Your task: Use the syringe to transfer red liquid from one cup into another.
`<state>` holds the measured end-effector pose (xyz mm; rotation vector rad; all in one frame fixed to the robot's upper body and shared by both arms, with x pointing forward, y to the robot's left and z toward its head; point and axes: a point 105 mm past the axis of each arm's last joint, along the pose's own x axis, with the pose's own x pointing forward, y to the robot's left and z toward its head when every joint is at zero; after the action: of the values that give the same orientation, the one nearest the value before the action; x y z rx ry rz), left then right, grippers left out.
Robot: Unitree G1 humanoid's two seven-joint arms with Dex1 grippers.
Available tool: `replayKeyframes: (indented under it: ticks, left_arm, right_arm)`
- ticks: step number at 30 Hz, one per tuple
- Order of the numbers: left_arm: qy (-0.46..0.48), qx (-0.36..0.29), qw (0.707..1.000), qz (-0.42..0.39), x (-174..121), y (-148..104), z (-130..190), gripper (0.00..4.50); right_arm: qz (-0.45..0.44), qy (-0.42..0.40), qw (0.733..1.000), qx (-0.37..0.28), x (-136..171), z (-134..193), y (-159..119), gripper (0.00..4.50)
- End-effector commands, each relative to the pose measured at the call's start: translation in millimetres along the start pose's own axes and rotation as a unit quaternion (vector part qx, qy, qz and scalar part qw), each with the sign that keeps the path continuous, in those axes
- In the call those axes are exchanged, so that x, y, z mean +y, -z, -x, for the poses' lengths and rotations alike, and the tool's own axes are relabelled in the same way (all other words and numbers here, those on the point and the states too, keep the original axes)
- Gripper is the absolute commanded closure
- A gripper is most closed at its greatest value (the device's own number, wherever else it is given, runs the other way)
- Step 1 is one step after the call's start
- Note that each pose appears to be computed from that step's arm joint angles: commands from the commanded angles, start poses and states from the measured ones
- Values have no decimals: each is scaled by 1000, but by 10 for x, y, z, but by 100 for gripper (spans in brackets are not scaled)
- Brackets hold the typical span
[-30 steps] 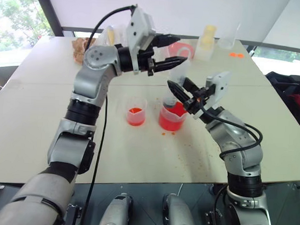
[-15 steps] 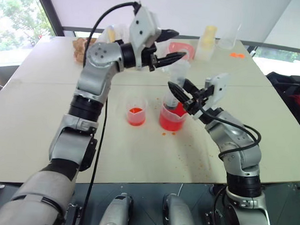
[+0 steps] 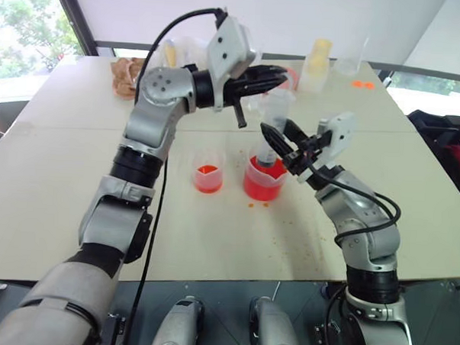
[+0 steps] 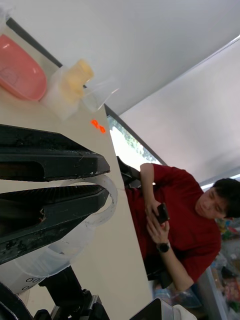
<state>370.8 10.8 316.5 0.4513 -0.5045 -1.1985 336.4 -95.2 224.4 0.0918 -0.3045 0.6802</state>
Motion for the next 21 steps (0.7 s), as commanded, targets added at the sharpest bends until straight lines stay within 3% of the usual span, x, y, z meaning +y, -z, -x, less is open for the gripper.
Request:
replayKeyframes:
  ticks: [1,9,21]
  left_arm:
    - [-8,-23,999,-29,76,-189,14,447]
    - [-41,-24,997,-57,201,-231,30,447]
    - [-100,-36,989,-99,521,-411,125,447]
  right_arm:
    - [18,-53,998,-9,243,-28,40,306]
    - [35,-48,998,13,228,1,278,306]
    - [33,-47,998,14,239,-7,332,306]
